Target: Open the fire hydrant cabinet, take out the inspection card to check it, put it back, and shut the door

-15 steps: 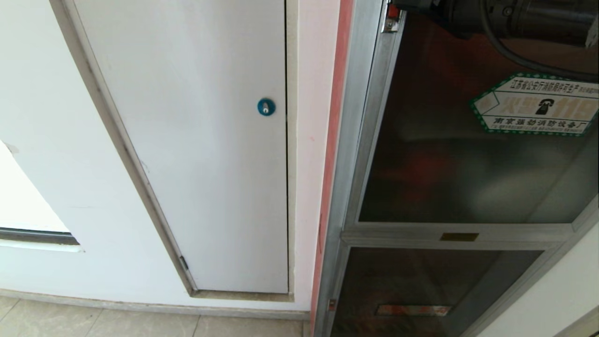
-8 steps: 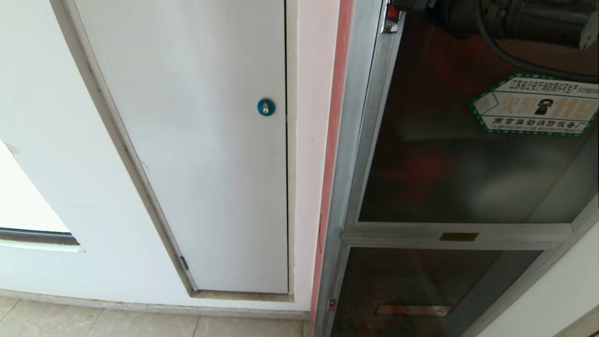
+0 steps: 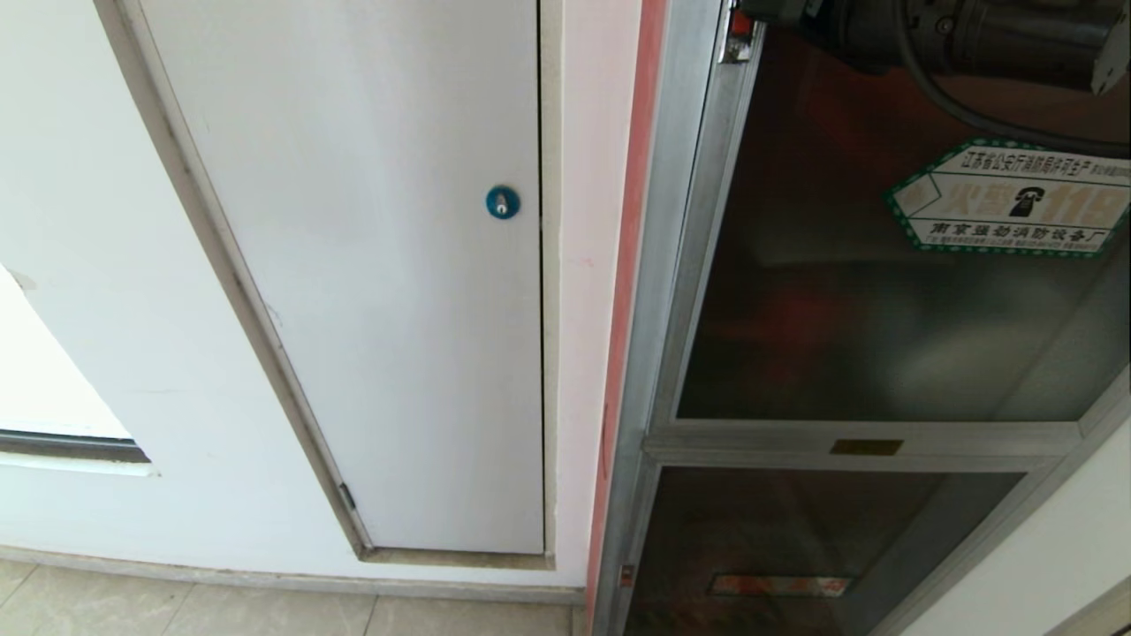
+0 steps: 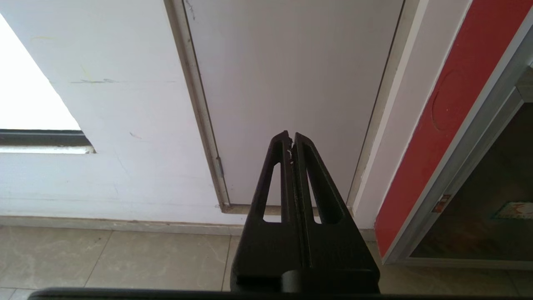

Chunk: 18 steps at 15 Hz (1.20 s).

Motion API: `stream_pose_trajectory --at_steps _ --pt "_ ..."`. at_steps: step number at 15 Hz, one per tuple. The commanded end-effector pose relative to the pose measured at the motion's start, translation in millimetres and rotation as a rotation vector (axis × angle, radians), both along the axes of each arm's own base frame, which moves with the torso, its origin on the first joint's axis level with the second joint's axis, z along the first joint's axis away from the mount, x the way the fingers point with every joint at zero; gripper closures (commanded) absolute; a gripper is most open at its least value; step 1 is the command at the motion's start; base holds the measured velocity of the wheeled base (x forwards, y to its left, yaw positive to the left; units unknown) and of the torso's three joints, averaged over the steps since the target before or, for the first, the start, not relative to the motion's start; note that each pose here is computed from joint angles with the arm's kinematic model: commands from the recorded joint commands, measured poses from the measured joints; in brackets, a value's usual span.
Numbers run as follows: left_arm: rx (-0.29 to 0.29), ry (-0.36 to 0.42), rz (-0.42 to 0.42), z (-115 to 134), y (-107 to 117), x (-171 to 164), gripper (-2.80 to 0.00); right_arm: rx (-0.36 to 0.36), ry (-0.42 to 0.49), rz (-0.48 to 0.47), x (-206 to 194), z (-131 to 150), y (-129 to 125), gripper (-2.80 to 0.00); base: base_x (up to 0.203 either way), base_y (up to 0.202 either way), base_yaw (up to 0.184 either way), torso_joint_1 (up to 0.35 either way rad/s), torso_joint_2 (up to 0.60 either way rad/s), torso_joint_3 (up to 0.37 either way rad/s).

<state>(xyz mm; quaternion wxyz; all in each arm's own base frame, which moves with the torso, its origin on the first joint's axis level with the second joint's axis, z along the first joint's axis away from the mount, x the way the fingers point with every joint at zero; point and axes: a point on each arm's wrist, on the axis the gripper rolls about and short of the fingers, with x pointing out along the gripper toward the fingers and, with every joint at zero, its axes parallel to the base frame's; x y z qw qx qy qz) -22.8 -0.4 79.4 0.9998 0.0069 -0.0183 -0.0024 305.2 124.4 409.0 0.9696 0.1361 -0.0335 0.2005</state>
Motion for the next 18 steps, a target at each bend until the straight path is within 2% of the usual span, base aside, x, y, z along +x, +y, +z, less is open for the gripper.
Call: stream_pose_trajectory --at_steps 1,6,18 --pt "0.0 0.014 0.0 -3.8 0.0 1.1 0.0 -0.005 0.004 0.0 3.4 -2.6 1.4 0.0 0.0 0.0 0.0 0.0 0.0 0.0" --pt "0.0 0.014 0.0 -3.8 0.0 1.1 0.0 -0.026 -0.016 -0.002 9.8 -5.7 4.0 0.0 0.0 0.0 0.0 0.0 0.0 0.0" --pt "0.0 0.014 0.0 -3.8 0.0 1.1 0.0 -0.022 -0.032 0.002 4.9 -1.3 2.1 0.0 0.0 0.0 0.0 0.0 0.0 0.0"
